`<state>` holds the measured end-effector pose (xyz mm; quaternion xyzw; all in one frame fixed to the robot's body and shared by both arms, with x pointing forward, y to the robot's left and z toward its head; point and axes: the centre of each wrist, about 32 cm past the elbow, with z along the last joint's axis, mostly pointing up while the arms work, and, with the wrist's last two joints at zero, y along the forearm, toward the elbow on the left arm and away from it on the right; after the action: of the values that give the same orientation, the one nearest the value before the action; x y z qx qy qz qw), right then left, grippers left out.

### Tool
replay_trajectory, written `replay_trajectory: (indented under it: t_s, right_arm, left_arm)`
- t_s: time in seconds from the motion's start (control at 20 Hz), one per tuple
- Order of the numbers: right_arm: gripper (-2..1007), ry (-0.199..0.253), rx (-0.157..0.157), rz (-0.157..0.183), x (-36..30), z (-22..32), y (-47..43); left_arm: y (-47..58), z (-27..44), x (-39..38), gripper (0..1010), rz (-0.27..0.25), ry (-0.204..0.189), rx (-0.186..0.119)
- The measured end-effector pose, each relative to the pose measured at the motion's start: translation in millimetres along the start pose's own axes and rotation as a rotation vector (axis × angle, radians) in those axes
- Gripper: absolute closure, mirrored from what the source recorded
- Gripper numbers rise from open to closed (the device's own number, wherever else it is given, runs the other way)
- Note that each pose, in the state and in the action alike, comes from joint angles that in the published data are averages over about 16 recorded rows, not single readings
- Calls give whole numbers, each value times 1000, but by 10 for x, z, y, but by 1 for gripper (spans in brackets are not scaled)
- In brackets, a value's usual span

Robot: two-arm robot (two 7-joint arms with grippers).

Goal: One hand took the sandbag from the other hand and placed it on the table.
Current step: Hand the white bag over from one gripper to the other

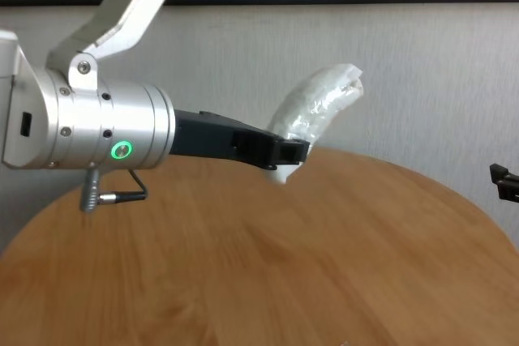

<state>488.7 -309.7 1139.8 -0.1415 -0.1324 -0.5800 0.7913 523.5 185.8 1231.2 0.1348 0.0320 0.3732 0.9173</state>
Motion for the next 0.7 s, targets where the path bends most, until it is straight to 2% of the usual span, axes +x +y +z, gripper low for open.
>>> replay_trajectory:
  t_s: [0.7]
  right_arm:
    - [4,0,0,0,0,0,0]
  left_arm:
    - [-19,62,-51,620,-27,-8,23]
